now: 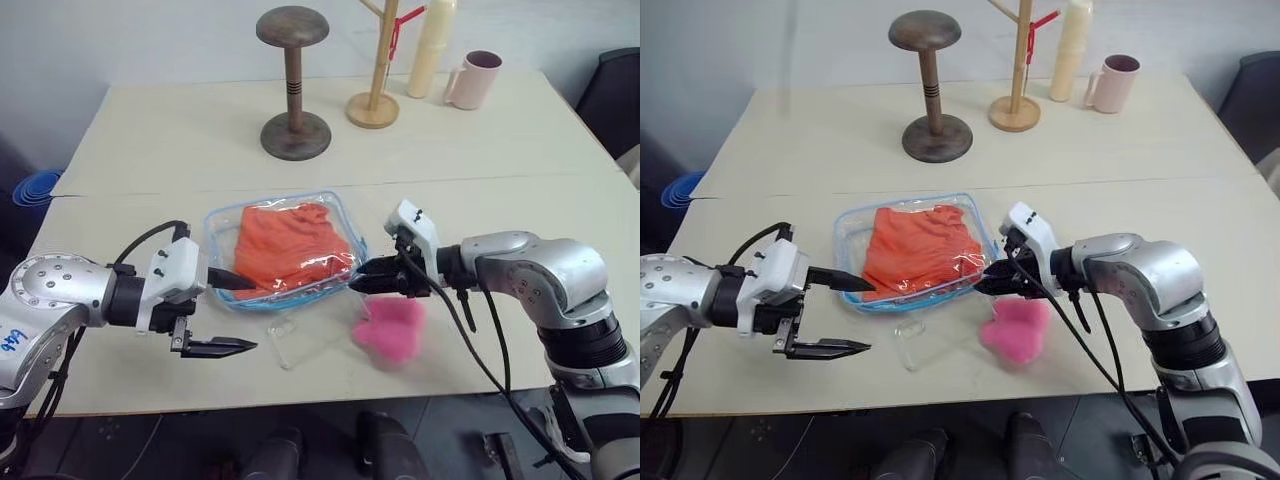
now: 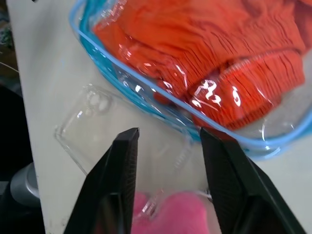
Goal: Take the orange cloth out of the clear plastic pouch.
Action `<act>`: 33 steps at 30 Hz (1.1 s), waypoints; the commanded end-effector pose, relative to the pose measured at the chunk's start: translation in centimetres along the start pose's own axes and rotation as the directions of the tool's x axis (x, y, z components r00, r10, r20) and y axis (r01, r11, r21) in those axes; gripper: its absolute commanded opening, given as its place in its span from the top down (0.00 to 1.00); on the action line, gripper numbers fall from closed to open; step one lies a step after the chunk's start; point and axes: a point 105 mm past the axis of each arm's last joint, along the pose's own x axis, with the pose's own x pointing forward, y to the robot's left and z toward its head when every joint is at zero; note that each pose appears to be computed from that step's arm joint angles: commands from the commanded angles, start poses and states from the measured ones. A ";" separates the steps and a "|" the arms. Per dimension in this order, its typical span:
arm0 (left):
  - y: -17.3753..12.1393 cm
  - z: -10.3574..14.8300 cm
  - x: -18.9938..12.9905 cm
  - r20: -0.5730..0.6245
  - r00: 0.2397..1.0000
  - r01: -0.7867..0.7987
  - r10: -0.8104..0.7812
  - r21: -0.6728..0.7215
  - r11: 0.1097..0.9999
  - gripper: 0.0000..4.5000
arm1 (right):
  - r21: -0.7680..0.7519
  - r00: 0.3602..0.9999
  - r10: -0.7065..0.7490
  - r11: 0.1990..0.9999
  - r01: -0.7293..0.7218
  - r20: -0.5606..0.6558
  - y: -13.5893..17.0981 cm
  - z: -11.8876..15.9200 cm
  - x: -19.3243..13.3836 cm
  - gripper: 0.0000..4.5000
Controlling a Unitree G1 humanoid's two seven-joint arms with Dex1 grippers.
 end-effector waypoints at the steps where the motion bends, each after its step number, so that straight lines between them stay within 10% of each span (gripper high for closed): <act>1: 0.0 0.5 -0.1 0.009 1.000 -0.014 0.014 0.034 0.999 0.00 | 0.001 1.000 0.002 1.000 -0.002 -0.010 0.4 -0.1 -0.7 0.52; 14: 0.9 1.0 1.0 0.044 0.998 -0.037 0.034 0.079 0.996 0.00 | 0.039 0.997 0.013 0.999 -0.010 -0.081 0.0 -2.1 2.9 0.52; 22: 0.9 1.0 1.2 0.048 0.998 -0.045 0.041 0.088 0.995 0.00 | 0.016 0.997 0.033 0.999 -0.032 -0.076 0.1 -1.6 3.0 0.99; 33: 1.2 2.7 2.0 0.145 0.989 -0.046 0.031 0.102 0.994 0.00 | 0.037 0.986 -0.122 0.992 0.119 0.110 -2.4 3.6 -4.5 0.99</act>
